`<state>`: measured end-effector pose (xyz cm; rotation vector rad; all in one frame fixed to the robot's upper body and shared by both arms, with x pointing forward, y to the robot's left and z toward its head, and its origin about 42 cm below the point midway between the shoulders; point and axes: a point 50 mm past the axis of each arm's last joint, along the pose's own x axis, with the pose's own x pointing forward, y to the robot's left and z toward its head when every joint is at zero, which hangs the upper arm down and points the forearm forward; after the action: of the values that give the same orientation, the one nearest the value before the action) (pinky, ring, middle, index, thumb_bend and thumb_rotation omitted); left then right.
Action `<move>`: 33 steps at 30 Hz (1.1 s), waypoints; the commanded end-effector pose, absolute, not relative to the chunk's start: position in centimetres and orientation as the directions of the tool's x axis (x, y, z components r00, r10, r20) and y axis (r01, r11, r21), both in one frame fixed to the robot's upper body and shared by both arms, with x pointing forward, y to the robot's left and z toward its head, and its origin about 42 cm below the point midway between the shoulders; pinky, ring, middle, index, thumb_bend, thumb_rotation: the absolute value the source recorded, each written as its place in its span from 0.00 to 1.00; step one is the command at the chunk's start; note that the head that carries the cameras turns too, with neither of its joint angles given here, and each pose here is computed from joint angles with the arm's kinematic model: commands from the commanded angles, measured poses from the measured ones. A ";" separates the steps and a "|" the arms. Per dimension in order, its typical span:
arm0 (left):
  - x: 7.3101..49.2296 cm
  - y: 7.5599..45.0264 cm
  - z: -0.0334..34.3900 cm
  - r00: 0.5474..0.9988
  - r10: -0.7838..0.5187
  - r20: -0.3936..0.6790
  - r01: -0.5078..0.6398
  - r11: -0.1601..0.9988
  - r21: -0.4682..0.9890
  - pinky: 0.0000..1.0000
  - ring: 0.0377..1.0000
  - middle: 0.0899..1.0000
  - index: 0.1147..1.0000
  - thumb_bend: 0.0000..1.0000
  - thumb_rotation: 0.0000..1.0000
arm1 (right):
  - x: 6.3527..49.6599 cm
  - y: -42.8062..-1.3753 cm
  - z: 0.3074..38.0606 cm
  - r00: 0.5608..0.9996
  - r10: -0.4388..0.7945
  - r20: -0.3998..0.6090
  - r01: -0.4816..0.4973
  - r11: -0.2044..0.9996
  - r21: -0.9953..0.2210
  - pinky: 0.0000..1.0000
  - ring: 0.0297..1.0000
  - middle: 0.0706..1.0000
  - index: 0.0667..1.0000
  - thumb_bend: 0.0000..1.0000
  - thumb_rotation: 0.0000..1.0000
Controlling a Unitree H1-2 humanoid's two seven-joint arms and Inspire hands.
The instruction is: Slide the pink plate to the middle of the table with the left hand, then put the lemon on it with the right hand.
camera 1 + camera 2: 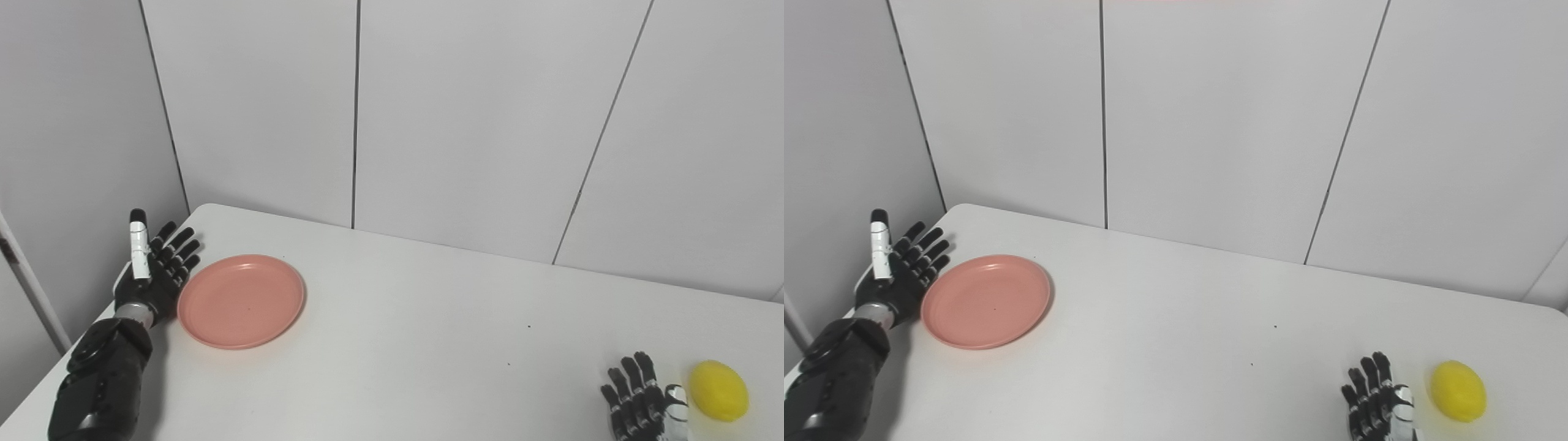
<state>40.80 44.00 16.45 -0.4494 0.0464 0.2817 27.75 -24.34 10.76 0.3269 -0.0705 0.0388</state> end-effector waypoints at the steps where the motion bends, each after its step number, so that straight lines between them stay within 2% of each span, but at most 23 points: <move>1: 40.6 44.2 16.2 0.967 0.231 -0.105 -0.254 0.868 -0.426 0.98 0.91 0.88 0.92 0.91 0.92 | 25.6 -23.8 7.6 0.999 0.025 -0.033 -0.012 0.937 0.350 1.00 0.98 1.00 0.99 0.71 1.00; 6: 39.9 43.3 15.6 0.968 0.221 -0.120 -0.252 0.860 -0.443 0.93 0.89 0.88 0.89 0.91 0.91 | 25.6 -23.8 7.6 0.999 0.030 -0.030 -0.018 0.939 0.342 1.00 0.98 1.00 0.99 0.70 1.00; 15: 38.8 42.0 15.1 0.970 0.194 -0.148 -0.241 0.860 -0.450 0.96 0.90 0.88 0.91 0.91 0.89 | 25.5 -23.9 7.7 0.999 0.034 -0.033 -0.021 0.937 0.349 1.00 0.98 1.00 1.00 0.72 1.00; 21: 38.5 40.9 15.2 0.971 0.188 -0.149 -0.236 0.855 -0.462 0.95 0.88 0.87 0.89 0.91 0.88 | 25.5 -23.8 7.9 0.999 0.034 -0.030 -0.022 0.938 0.347 1.00 0.97 0.99 0.99 0.72 1.00; 33: 38.4 37.5 14.9 0.966 0.229 -0.119 -0.258 0.866 -0.429 0.87 0.84 0.80 0.84 0.95 0.84 | 25.4 -23.4 8.3 0.999 0.029 -0.027 -0.018 0.936 0.351 1.00 0.96 0.98 0.98 0.71 1.00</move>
<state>38.60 38.62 15.66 -0.4682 0.0368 0.2460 27.26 -23.99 10.89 0.3280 -0.0720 0.0437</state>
